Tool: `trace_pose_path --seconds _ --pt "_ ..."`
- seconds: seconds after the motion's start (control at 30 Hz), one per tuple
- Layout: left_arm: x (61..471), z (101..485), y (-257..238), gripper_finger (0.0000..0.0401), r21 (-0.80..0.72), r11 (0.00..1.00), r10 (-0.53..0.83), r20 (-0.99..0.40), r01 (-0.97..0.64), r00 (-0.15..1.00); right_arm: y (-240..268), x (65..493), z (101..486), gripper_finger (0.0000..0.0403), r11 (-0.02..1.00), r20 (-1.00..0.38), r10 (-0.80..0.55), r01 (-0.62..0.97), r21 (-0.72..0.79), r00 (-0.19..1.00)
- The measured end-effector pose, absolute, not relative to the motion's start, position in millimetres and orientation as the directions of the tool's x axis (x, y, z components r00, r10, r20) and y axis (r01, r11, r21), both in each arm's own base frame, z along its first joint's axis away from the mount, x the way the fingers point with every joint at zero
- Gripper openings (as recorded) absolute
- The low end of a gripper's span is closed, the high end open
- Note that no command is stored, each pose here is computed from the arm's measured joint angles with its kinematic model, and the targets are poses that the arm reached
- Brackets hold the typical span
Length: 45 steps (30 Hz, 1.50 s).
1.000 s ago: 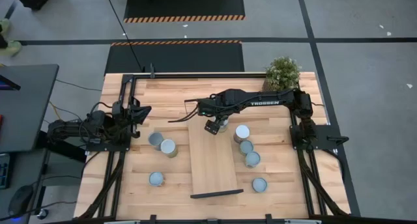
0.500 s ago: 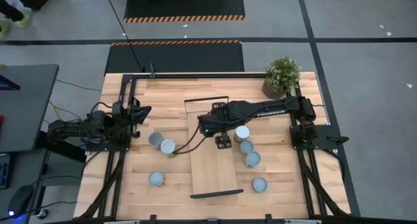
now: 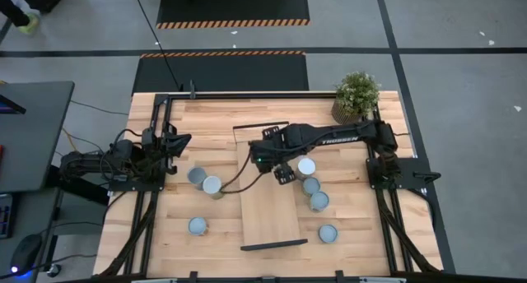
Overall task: Pick and place cans onto a shelf
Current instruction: Put the canned carrots on the shelf
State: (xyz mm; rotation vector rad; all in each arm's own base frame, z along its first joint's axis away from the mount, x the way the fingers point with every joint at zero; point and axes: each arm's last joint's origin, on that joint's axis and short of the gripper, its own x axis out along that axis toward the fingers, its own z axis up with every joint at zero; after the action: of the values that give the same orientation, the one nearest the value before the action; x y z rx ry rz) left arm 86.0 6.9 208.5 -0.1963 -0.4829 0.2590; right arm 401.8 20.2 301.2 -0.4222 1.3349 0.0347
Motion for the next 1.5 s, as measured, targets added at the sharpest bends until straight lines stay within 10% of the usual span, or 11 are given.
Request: trace_pose_path --seconds 1.5 --pt "87.5 207.8 6.8 0.0023 -0.244 0.949 0.290 0.422 -0.201 0.859 -8.1 427.9 265.1 0.0352 0.929 -0.976 -0.216 -0.314 -0.195 -0.033"
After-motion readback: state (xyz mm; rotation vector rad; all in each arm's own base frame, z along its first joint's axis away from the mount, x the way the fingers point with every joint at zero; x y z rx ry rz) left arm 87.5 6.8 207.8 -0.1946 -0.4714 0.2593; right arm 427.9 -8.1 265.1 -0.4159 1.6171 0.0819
